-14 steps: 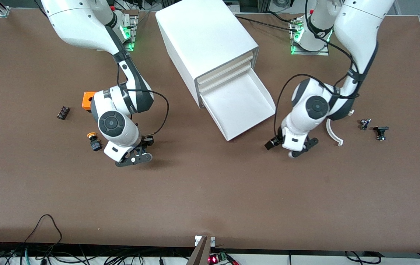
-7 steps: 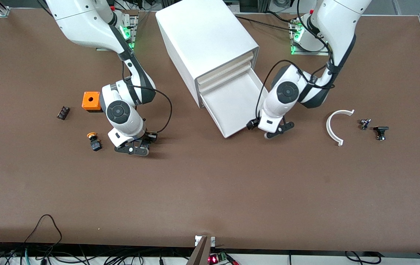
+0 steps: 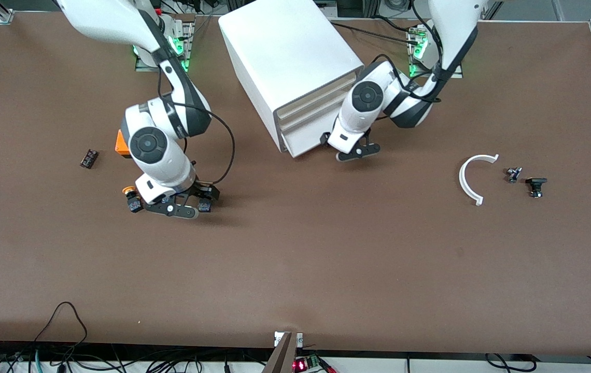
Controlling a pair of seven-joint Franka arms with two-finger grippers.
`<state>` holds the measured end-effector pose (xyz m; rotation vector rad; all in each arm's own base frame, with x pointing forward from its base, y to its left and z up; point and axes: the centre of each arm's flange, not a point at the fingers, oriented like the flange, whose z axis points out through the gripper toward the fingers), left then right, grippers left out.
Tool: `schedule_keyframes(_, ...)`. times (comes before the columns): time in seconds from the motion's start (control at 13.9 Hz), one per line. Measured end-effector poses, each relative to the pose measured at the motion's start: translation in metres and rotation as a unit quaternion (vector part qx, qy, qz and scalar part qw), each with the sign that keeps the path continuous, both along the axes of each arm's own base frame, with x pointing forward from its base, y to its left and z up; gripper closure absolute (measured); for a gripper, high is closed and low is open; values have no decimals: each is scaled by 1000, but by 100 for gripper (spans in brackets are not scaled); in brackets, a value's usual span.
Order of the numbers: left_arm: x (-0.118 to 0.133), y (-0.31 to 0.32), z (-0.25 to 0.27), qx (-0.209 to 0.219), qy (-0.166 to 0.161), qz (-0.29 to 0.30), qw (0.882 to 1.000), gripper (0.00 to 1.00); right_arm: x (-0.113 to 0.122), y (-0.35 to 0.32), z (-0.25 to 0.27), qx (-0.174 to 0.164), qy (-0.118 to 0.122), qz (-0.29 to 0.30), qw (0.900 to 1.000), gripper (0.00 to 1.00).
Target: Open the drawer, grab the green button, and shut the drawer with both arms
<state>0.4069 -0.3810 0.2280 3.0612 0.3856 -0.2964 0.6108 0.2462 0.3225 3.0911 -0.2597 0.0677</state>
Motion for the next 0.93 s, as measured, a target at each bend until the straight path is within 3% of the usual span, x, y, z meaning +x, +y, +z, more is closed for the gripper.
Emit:
schedule_keyframes(0.22,-21,-18,7,-6,2,-25,1000,0,12,-28,66,-2,-11,-26,1000,0)
schedule_keyframes(0.43,-11,-12,15,-9,-8,-14,1000,0,28,-76,133,-8,-4,-68,998,0)
schedule_keyframes(0.57,31,17,40,-21,-40,29,999,0,34,-109,170,-9,1,-88,996,0)
schedule_keyframes(0.79,122,106,111,-34,-119,104,987,0,35,-149,206,-2,-6,-69,998,0)
schedule_keyframes(0.93,151,165,154,-20,-148,74,986,0,31,-186,225,0,-7,-55,998,0)
